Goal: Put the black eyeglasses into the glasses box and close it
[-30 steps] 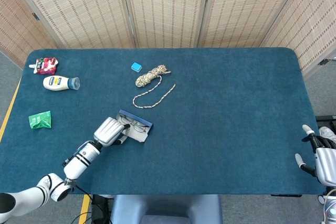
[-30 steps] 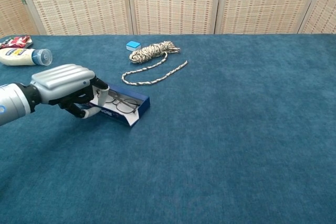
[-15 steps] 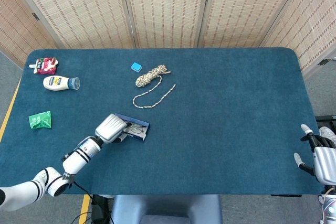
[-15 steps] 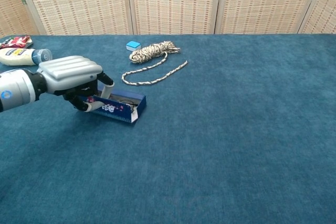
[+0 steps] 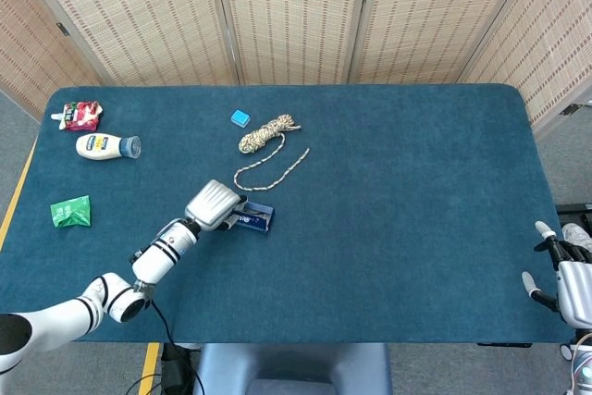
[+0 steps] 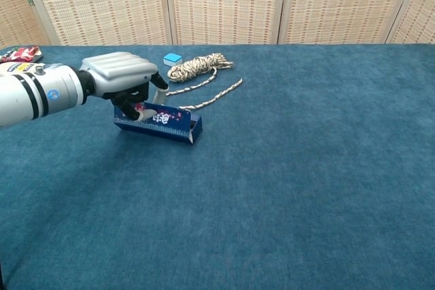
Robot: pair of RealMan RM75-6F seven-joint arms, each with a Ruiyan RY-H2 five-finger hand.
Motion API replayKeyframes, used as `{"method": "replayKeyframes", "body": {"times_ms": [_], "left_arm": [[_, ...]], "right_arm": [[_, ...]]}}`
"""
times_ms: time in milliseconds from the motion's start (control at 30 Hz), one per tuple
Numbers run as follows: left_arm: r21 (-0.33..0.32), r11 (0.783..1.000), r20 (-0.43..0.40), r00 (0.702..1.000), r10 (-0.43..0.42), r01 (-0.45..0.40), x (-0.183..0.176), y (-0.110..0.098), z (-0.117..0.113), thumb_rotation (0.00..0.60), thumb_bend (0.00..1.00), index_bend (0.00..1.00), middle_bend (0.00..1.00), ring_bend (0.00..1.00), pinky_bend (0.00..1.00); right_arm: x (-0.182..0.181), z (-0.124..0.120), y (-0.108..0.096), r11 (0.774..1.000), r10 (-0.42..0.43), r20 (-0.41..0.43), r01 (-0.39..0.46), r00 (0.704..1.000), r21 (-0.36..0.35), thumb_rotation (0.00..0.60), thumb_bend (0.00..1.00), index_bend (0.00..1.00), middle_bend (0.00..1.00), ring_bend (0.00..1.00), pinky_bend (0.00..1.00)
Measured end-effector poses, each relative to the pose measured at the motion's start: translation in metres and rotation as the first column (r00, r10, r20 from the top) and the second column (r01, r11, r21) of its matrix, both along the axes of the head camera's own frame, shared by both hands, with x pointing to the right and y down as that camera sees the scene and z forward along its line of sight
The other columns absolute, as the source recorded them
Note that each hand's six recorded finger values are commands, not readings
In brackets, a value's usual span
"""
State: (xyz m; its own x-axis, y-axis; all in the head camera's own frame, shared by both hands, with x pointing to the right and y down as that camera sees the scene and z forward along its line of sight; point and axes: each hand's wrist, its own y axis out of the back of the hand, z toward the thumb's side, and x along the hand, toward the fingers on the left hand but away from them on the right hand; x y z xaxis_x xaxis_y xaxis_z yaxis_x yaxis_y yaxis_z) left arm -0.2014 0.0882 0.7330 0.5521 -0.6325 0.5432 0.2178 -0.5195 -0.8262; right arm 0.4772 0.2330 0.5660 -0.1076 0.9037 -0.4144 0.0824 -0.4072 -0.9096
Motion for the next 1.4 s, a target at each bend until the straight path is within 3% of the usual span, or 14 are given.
{"method": "replayKeyframes", "body": {"times_ms": [367, 433, 600, 700, 1000, 1267, 1400], "left_arm": [[0.019, 1.0, 0.063, 0.998, -0.005, 0.004, 0.012, -0.019, 0.016, 0.6, 0.55, 0.55, 1.0, 1.0, 0.98], [0.02, 1.0, 0.079, 0.997, -0.005, 0.003, 0.014, -0.022, 0.02, 0.6, 0.55, 0.49, 1.0, 1.0, 0.98], [0.02, 1.0, 0.134, 0.991, -0.008, 0.006, 0.013, -0.027, 0.029, 0.6, 0.54, 0.23, 1.0, 1.0, 0.97], [0.024, 1.0, 0.154, 0.988, -0.018, 0.015, 0.013, -0.029, 0.031, 0.6, 0.54, 0.16, 1.0, 1.0, 0.97], [0.017, 0.999, 0.134, 0.99, -0.036, 0.034, 0.011, -0.028, 0.018, 0.6, 0.54, 0.15, 1.0, 0.98, 0.96], [-0.054, 0.999, 0.133, 0.991, 0.006, 0.001, 0.001, -0.005, 0.002, 0.6, 0.48, 0.16, 1.0, 0.97, 0.96], [-0.078, 0.997, 0.16, 0.987, 0.005, 0.008, -0.006, 0.001, 0.005, 0.6, 0.47, 0.16, 1.0, 0.97, 0.96]], "right_arm": [[-0.002, 0.001, -0.002, 1.0, -0.006, 0.002, 0.006, 1.0, -0.003, 0.6, 0.33, 0.1, 0.37, 0.3, 0.24], [-0.002, 0.001, -0.002, 1.0, -0.005, 0.002, 0.005, 1.0, -0.003, 0.6, 0.33, 0.1, 0.37, 0.3, 0.24], [-0.001, 0.001, -0.001, 1.0, -0.001, 0.003, 0.001, 1.0, -0.003, 0.6, 0.33, 0.1, 0.37, 0.3, 0.24], [0.0, 0.0, 0.0, 1.0, 0.001, 0.001, -0.001, 1.0, -0.003, 0.6, 0.33, 0.1, 0.37, 0.3, 0.24], [-0.002, 0.0, -0.002, 1.0, -0.006, 0.005, 0.006, 1.0, 0.003, 0.6, 0.33, 0.1, 0.37, 0.3, 0.24], [-0.004, 0.0, -0.002, 1.0, -0.012, 0.012, 0.012, 1.0, 0.002, 0.6, 0.33, 0.1, 0.37, 0.3, 0.24], [-0.004, -0.001, -0.002, 1.0, -0.013, 0.012, 0.013, 1.0, 0.006, 0.6, 0.33, 0.1, 0.37, 0.3, 0.24]]}}
